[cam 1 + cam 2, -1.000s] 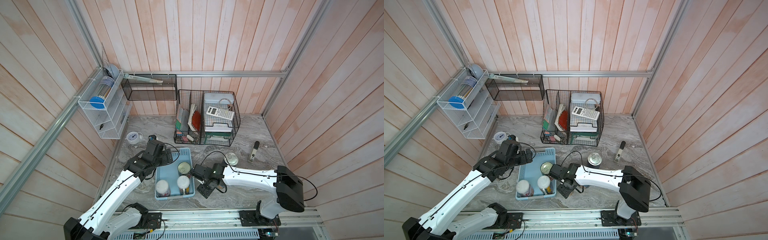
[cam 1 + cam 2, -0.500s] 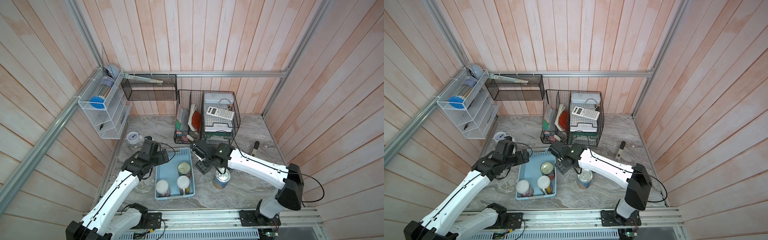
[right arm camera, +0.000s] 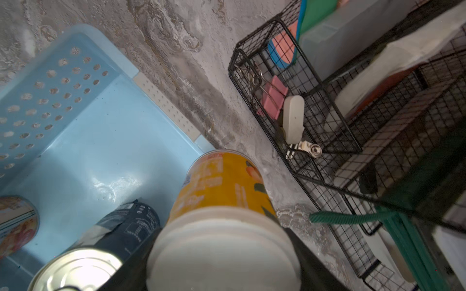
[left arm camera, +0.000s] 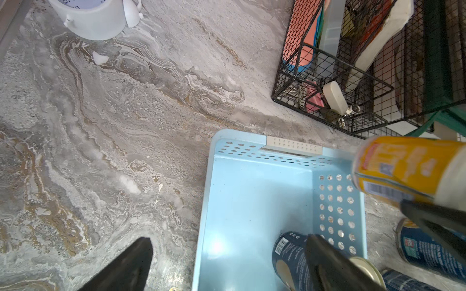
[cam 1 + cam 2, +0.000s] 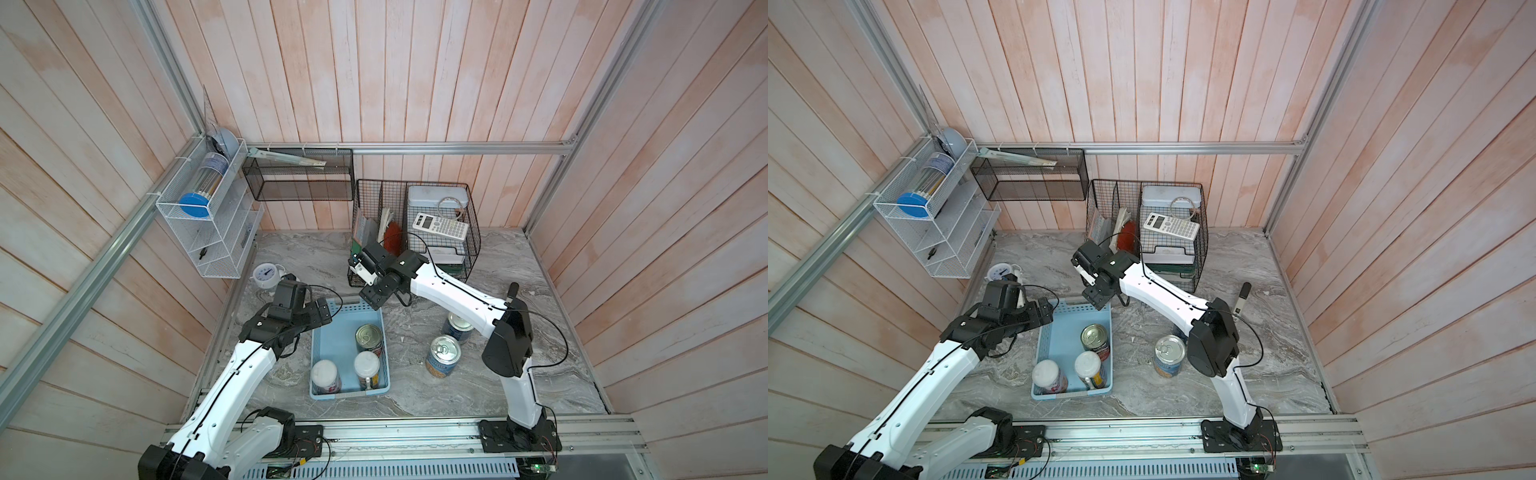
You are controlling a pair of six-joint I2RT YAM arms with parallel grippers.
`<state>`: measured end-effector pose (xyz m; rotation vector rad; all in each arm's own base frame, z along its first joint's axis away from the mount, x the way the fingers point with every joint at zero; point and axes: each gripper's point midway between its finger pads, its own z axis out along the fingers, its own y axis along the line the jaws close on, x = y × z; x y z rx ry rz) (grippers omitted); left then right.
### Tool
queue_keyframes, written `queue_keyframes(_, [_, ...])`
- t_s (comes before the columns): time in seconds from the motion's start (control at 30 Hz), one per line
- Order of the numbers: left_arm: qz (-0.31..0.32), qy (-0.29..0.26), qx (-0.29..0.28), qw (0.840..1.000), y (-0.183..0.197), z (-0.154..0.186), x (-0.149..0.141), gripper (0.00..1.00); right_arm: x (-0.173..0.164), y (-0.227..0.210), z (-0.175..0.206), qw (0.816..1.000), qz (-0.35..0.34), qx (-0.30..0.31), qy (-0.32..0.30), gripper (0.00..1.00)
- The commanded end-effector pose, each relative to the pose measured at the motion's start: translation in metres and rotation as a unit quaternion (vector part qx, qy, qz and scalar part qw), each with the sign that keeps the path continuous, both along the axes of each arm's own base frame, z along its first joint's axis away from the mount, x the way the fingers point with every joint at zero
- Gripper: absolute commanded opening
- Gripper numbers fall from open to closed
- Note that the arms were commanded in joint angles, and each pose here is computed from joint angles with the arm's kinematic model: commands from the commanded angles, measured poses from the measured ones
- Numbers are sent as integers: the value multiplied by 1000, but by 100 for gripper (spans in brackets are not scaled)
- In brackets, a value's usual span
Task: Put the canned food in the basket
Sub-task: Place the canned food in the basket.
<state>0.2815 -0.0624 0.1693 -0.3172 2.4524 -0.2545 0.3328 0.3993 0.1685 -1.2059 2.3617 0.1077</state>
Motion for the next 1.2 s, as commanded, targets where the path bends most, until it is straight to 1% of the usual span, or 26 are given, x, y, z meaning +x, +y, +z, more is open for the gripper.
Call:
queue_keyframes(0.0, [-13,0,-4,1000,-2,-6,1,100,-3,5,3,999,28,-3,15,59])
queue_keyframes(0.17, [-12,1,-7,1000,-2,-7,2,100,-10,3,-12,998,39,-23,41,59])
queue_keyframes(0.33, [-13,2,-8,1000,-1,-10,2,100,-17,2,-16,997,46,-19,54,59])
queue_keyframes(0.47, [-13,2,-9,1000,-1,-10,2,100,-22,4,-27,996,53,-24,74,60])
queue_keyframes(0.77, [-18,3,-11,1000,-3,-11,2,100,-23,3,-51,993,59,-47,95,66])
queue_keyframes(1.03, [-20,4,-12,1000,-4,-12,2,100,-29,7,-59,990,66,-48,117,66])
queue_keyframes(1.17, [-20,5,-12,1000,-4,-13,2,100,-31,6,-49,990,65,-43,114,66])
